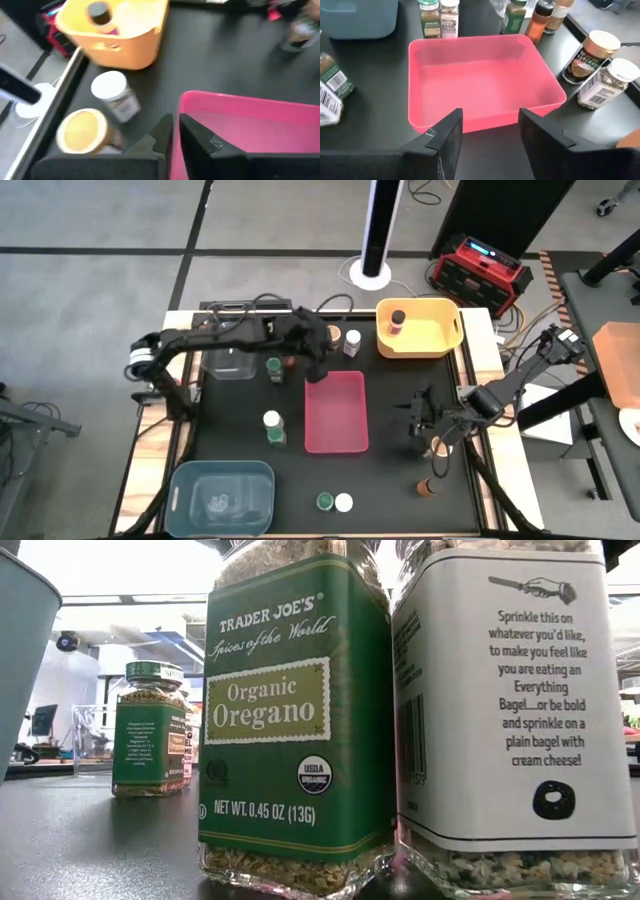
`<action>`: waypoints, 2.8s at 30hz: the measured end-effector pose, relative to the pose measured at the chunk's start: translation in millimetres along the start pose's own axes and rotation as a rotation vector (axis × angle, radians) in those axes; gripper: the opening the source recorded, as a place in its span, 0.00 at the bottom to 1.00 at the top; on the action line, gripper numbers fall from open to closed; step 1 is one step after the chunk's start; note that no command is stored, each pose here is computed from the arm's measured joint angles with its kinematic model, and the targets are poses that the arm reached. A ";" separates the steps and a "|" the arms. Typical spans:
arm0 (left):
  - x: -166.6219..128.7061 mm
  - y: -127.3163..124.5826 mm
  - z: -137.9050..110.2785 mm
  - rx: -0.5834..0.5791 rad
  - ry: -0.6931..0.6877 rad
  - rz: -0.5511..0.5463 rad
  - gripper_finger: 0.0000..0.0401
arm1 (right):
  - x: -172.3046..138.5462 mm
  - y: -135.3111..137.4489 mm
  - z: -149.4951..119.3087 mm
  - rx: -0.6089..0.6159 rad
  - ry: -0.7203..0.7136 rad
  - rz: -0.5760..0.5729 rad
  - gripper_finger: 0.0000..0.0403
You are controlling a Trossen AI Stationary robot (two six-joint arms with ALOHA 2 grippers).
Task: Sort spices by type
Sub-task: Put the top right gold seasoning bottle into the red bin
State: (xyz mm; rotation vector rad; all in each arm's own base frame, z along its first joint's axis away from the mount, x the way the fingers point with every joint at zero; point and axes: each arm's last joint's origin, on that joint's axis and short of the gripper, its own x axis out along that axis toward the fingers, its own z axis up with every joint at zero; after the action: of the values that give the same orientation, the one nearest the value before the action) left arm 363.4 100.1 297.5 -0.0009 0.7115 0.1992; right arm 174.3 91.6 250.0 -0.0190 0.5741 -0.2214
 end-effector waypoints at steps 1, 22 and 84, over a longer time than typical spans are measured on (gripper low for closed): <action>3.5 5.6 0.2 0.012 0.005 -0.004 0.09 | 0.0 0.0 0.7 0.008 -0.008 -0.006 0.46; 48.5 63.1 -12.0 0.051 0.125 0.066 0.90 | 2.8 4.0 5.4 0.050 -0.060 -0.007 0.48; 87.3 101.2 -29.9 0.016 0.148 0.065 0.89 | 6.6 5.6 2.1 0.055 -0.041 -0.022 0.49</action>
State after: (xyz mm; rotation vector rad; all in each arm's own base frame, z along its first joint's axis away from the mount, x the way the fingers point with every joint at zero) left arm 390.2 213.2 225.0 0.0233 0.8614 0.2571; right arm 181.9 95.5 247.8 0.0234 0.5267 -0.2575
